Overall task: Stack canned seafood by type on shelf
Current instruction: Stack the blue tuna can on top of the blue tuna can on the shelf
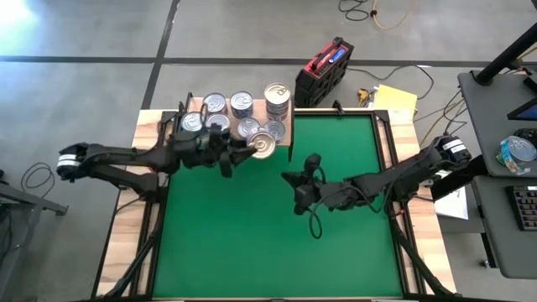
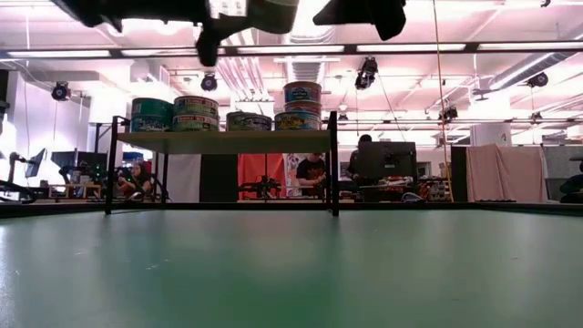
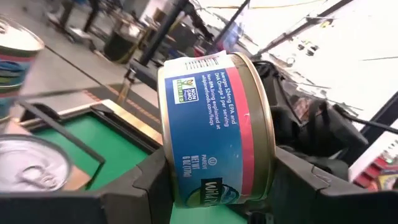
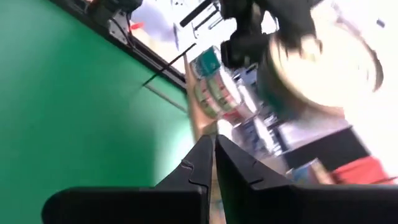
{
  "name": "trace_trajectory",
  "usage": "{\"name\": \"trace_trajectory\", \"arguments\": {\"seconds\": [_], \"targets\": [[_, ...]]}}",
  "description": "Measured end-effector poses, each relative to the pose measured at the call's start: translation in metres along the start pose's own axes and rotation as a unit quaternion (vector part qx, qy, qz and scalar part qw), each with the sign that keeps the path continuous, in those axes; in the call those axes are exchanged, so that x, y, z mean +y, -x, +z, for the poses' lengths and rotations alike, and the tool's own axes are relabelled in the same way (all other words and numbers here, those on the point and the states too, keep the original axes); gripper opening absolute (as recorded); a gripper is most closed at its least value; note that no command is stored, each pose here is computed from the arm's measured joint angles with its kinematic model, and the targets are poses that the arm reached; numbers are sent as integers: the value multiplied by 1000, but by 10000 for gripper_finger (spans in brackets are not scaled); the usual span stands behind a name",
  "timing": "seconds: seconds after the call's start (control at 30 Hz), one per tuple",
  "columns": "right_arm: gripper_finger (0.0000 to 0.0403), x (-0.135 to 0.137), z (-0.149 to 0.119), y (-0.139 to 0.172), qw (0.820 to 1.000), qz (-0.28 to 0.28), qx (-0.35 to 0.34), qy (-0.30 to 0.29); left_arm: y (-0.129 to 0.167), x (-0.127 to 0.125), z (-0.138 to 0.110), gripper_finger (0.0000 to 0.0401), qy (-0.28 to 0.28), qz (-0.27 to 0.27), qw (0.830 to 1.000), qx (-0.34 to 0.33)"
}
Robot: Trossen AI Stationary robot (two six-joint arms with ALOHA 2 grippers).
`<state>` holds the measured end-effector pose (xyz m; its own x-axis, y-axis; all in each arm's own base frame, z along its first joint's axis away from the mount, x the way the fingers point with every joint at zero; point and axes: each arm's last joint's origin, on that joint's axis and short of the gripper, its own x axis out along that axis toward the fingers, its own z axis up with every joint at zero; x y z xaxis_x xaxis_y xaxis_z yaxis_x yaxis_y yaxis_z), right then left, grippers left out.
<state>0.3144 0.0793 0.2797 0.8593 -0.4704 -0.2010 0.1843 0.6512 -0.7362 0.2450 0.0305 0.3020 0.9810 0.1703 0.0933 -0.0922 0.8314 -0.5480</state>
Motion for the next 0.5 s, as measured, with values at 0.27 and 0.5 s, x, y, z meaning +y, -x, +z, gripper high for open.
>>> {"name": "trace_trajectory", "arguments": {"seconds": [0.27,0.5], "targets": [[12,-9,2,-1,980,-76,74,168,-40,22,10,182,-1,-30,999,23],[12,-12,6,5,972,-102,92,192,-42,37,0,182,56,-88,993,-51]]}}
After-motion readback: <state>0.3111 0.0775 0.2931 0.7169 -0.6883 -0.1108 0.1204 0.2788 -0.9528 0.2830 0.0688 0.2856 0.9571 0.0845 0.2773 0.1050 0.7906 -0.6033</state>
